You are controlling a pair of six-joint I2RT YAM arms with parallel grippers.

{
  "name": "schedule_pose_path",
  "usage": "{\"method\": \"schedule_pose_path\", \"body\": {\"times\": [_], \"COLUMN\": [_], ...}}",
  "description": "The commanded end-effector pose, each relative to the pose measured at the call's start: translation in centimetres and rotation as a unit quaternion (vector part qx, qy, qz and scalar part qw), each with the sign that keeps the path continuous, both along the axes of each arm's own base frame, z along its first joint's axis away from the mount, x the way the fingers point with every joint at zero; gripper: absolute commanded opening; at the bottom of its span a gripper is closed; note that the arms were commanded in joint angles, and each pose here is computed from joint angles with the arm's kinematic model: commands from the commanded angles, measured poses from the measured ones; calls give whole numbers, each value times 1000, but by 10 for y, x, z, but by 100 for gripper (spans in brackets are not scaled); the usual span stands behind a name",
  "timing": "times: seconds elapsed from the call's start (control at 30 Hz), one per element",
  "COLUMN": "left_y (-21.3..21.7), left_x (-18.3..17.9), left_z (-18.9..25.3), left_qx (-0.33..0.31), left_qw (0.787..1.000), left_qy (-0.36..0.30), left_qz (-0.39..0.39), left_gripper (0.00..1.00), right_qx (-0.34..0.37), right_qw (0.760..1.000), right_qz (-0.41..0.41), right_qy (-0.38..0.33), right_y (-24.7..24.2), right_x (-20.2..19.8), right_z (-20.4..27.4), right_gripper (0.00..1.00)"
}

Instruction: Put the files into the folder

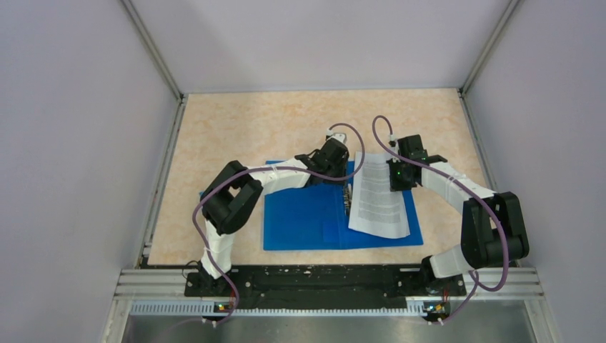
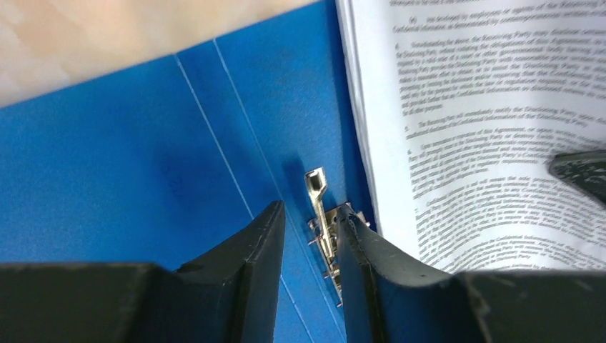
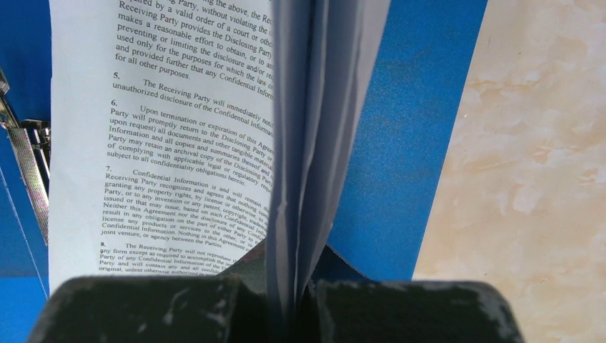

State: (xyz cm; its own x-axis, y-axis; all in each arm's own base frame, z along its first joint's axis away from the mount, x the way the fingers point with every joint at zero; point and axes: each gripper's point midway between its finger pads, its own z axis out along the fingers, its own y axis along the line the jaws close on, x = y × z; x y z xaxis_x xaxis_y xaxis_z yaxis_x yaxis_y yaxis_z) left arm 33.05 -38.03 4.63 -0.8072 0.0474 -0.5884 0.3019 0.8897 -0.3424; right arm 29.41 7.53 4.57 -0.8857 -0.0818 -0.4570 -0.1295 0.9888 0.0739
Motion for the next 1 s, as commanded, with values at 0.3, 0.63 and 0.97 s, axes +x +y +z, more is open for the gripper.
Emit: {"method": "schedule_pose_path", "body": {"times": [0.3, 0.63, 0.97], "left_y": [-15, -4, 33], "left_x": [21, 19, 13], "left_z": [4, -15, -12], "left_qx": [6, 55, 105], "left_qw": [999, 998, 991], "left_qy": [-37, -39, -68], "left_qz": [-1, -13, -54], "left_gripper": [39, 25, 3], "right_qx": [5, 11, 71], "right_qw": [1000, 1000, 996], "right_qz": [8, 10, 46], "right_qy": [-27, -27, -36], "right_y": [6, 8, 49], "right_x": [9, 8, 4], "right_z": [12, 13, 17], "right_gripper": [0, 0, 0]}}
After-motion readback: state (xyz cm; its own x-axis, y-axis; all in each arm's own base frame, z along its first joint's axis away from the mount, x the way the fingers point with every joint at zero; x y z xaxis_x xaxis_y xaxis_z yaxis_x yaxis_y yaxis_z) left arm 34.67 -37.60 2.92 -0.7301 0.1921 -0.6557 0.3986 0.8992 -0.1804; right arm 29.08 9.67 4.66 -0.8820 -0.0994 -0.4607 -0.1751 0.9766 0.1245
